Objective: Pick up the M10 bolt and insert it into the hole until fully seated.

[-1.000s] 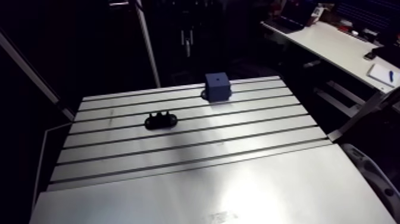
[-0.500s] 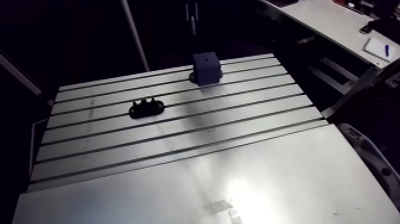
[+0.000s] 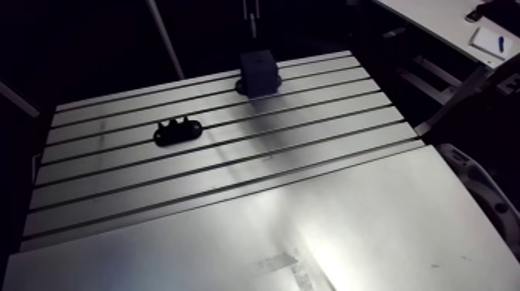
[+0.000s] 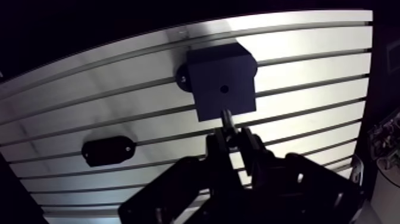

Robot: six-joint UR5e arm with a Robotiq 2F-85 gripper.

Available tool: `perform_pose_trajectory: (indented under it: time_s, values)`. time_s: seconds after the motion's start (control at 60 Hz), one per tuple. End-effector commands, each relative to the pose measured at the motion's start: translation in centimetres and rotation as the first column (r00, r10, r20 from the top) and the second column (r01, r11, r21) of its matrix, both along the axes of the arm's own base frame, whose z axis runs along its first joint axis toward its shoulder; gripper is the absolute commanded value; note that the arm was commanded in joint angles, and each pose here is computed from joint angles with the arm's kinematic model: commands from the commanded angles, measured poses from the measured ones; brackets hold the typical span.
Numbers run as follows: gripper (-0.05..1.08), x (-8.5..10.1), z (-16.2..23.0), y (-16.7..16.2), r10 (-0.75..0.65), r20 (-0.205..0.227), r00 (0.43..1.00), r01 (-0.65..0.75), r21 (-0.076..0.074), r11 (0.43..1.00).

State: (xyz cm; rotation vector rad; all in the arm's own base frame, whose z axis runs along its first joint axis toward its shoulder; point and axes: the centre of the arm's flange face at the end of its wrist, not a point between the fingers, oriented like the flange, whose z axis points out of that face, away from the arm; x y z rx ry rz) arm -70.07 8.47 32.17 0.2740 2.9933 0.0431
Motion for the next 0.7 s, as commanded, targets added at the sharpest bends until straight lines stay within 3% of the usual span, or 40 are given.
perform_pose_trajectory:
  time_s: [0.017,0.7]
  values:
    - [1.08,-0.2,-1.2,0.8,-0.009,0.017,1.000,0.009,-0.002,1.000]
    - [1.08,-0.5,-2.6,1.1,-0.015,0.031,0.999,0.016,-0.018,1.000]
